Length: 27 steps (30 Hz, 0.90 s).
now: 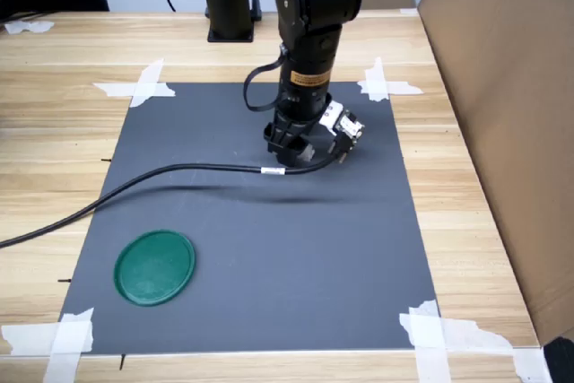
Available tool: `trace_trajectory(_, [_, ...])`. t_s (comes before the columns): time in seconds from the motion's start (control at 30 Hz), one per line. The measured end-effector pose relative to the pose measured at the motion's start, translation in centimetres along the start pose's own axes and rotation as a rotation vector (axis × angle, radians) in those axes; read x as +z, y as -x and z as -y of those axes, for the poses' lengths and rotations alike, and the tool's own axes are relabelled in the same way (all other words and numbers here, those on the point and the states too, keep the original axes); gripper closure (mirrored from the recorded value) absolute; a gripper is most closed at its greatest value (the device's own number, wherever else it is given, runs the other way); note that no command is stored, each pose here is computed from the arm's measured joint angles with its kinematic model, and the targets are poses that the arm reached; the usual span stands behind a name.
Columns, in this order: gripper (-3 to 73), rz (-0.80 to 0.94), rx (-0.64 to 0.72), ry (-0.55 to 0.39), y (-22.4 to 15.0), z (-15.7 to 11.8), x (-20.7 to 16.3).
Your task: Grasp a white terminal and put it in the green lid.
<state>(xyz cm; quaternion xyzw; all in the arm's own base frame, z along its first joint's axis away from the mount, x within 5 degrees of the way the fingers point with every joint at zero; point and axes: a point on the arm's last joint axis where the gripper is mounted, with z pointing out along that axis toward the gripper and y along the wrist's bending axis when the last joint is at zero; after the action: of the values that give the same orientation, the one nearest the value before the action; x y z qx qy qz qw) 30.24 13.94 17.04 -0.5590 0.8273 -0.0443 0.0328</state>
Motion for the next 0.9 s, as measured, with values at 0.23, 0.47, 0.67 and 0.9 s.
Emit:
trace_trajectory(0.23, [5.3, 0.033, 0.007, -0.022, 0.6, 0.6, -0.7])
trace_trajectory(0.47, [5.4, 0.038, 0.016, -0.015, 0.9, 0.7, -1.1])
trace_trajectory(0.67, [6.2, 0.033, 0.016, -0.011, 0.8, 0.7, -1.1])
trace_trajectory(0.9, [27.0, 0.019, 0.015, -0.023, 0.7, 0.8, -0.9])
